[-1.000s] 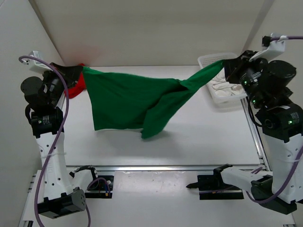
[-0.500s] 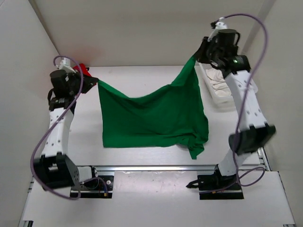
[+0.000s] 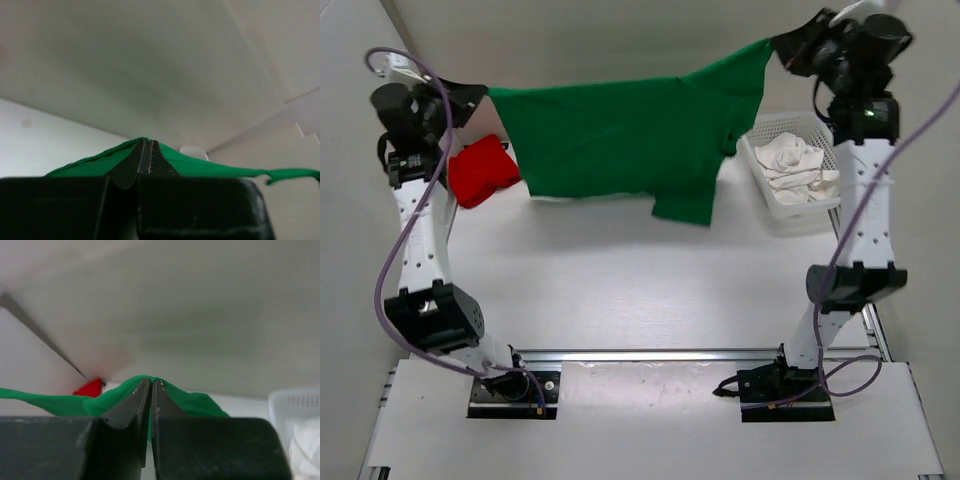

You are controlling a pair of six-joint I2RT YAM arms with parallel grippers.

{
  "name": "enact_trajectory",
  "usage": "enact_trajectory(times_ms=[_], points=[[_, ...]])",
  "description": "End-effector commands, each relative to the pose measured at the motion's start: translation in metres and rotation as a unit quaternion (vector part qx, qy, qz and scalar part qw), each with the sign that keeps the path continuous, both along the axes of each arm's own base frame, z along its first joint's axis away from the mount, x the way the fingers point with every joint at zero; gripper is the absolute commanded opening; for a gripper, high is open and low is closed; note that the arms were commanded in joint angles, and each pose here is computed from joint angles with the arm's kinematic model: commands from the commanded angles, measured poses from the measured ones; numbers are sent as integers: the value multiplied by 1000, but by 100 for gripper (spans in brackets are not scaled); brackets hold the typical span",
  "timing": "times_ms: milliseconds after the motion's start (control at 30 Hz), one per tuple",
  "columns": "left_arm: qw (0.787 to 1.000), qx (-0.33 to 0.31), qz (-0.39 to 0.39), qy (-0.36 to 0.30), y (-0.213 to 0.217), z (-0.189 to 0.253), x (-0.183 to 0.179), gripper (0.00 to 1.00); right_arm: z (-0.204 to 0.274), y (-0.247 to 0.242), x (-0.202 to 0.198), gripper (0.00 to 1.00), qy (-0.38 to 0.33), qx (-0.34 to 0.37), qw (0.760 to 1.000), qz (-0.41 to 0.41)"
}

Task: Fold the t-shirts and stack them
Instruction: Flatten out the tshirt

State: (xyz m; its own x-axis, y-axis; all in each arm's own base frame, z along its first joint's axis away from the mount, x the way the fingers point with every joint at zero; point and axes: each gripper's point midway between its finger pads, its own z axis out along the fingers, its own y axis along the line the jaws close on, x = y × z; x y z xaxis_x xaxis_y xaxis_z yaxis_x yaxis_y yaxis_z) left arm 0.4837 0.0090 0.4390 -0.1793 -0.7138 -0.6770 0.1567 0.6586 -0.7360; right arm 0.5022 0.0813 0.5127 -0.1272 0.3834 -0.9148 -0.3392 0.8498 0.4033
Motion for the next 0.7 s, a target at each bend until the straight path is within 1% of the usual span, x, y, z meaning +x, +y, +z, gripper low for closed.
enact_trajectory(times_ms=[0, 33, 67, 100, 133, 167, 200, 233, 267, 300, 333, 367, 433, 467, 500, 567, 600, 667], points=[[997, 14, 30, -65, 11, 53, -35, 0, 86, -1, -55, 0, -124, 12, 992, 28], [998, 11, 36, -49, 13, 36, -35, 0, 76, 1, -55, 0, -107, 10, 994, 26], [997, 22, 49, -56, 17, 37, -41, 0, 51, 0, -49, 0, -74, -13, 997, 16], [997, 26, 58, -36, 20, 12, -37, 0, 24, 15, -46, 0, -46, -35, 998, 27], [998, 26, 59, -17, 19, -12, -41, 0, 14, 16, -52, 0, -32, -41, 998, 21], [997, 33, 65, -34, 19, -9, -48, 0, -28, 21, -45, 0, 9, -51, 999, 16], [997, 34, 70, -12, 23, -39, -48, 0, -68, 25, -48, 0, 35, -62, 997, 7], [996, 40, 74, 8, 22, -64, -54, 0, -117, 30, -64, 0, 77, -67, 995, 10], [996, 43, 79, 26, 19, -87, -61, 0, -133, 29, -66, 0, 78, -68, 995, -4], [994, 60, 91, 23, 19, -91, -68, 0, -177, 31, -81, 0, 115, -57, 992, -8], [991, 72, 101, 50, 20, -122, -75, 0, -232, 34, -101, 0, 170, -46, 984, -3], [990, 81, 105, 47, 16, -124, -86, 0, -249, 35, -107, 0, 180, -36, 983, -8], [982, 97, 123, 103, 16, -188, -107, 0, -339, 33, -147, 0, 267, -20, 963, -25], [979, 99, 124, 128, 12, -218, -122, 0, -353, 34, -157, 0, 278, -11, 960, -24], [978, 102, 129, 127, 10, -225, -131, 0, -385, 35, -174, 0, 312, -1, 950, -24], [972, 87, 124, 179, 5, -282, -156, 0, -432, 37, -209, 0, 369, 9, 929, -18], [972, 80, 123, 186, 3, -292, -164, 0, -438, 38, -216, 0, 375, 15, 927, -12], [969, 62, 111, 210, -4, -327, -183, 0, -456, 39, -242, 0, 393, 36, 919, 0]])
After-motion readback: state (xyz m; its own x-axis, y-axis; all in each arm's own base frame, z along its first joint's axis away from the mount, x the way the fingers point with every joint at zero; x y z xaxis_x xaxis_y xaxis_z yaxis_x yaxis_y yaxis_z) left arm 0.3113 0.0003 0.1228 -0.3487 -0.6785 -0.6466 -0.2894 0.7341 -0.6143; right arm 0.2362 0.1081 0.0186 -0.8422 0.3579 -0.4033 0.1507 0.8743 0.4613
